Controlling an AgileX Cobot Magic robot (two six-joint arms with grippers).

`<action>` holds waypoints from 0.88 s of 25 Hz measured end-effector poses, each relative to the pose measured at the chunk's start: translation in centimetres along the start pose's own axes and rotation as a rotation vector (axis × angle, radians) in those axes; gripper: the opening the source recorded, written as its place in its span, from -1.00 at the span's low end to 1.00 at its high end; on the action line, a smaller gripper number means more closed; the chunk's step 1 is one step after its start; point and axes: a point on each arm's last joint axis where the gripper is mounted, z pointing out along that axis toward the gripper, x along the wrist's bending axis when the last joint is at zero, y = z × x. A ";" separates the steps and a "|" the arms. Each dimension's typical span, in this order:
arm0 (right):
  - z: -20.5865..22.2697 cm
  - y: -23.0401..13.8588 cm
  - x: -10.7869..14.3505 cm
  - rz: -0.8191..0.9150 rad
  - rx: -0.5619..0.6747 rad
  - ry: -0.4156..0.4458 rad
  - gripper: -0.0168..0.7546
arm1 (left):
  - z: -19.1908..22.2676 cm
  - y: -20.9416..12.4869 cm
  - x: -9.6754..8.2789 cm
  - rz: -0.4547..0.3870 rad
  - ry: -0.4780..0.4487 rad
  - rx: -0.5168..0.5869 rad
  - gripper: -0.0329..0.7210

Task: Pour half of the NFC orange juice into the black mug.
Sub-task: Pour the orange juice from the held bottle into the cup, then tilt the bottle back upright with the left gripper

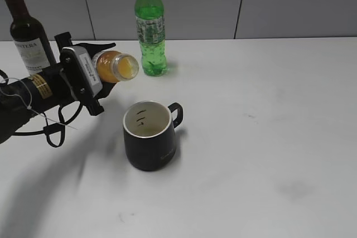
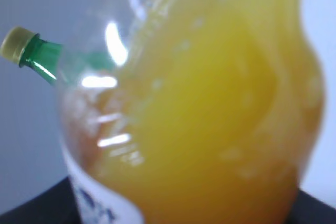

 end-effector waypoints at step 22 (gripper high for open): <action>0.0 0.0 0.0 0.000 0.000 0.000 0.59 | 0.0 0.0 0.3 0.179 0.031 0.004 0.33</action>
